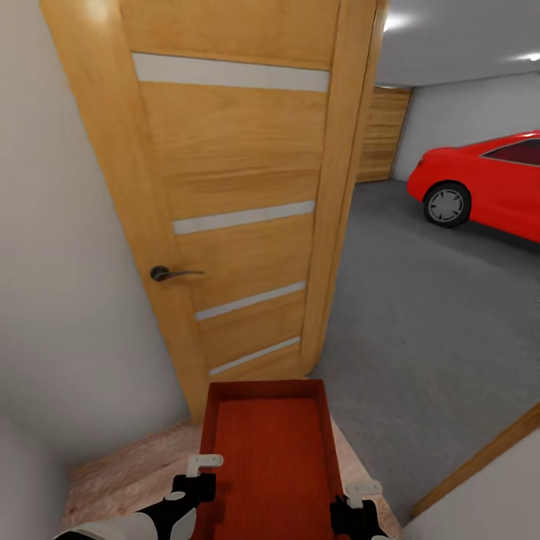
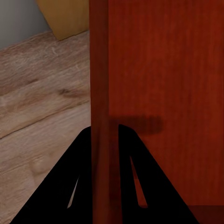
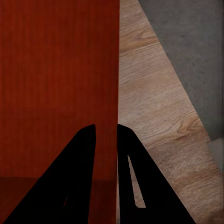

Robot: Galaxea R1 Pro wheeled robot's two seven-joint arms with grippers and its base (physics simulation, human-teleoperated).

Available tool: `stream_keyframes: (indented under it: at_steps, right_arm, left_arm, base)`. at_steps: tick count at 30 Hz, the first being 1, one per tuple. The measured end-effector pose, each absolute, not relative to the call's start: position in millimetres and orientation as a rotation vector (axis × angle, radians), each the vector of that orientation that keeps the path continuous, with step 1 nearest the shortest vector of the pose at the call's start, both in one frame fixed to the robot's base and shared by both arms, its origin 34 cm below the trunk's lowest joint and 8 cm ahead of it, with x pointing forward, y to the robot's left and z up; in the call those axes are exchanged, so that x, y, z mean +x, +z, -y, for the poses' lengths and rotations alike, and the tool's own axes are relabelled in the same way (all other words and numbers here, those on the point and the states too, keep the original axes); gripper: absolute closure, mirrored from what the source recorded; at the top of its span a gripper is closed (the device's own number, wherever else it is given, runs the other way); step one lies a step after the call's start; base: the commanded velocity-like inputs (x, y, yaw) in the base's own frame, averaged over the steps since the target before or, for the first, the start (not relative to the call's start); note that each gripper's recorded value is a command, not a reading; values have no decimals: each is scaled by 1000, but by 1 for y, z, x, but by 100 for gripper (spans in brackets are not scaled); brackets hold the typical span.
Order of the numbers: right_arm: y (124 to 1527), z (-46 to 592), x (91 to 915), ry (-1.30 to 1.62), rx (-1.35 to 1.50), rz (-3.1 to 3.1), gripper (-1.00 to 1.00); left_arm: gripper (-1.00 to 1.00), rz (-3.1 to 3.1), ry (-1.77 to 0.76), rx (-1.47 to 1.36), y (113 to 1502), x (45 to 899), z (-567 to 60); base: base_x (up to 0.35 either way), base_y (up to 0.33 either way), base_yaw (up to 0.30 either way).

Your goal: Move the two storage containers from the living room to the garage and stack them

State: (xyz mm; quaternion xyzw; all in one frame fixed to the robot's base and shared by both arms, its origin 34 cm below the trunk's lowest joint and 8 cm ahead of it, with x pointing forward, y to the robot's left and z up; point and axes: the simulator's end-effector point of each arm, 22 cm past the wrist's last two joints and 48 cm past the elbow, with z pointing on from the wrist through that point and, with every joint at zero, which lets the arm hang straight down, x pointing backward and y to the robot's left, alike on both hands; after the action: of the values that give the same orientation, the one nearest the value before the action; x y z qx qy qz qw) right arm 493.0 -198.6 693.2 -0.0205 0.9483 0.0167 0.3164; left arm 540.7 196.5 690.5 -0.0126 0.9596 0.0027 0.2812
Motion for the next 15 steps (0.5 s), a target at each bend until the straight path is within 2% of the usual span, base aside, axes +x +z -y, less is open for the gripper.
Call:
stream_keyframes:
  at_steps: [10,15]
  right_arm:
    - [694,197,493,44,-52,-2496,100]
    - [695,197,494,44,-52,-2494,100]
  left_arm:
    - [100,-2570,9,-31,692,541,-198]
    - [100,-2568,8,-31,692,542,-198]
  base:
    - [158,237,-233]
    - [75,83,-246]
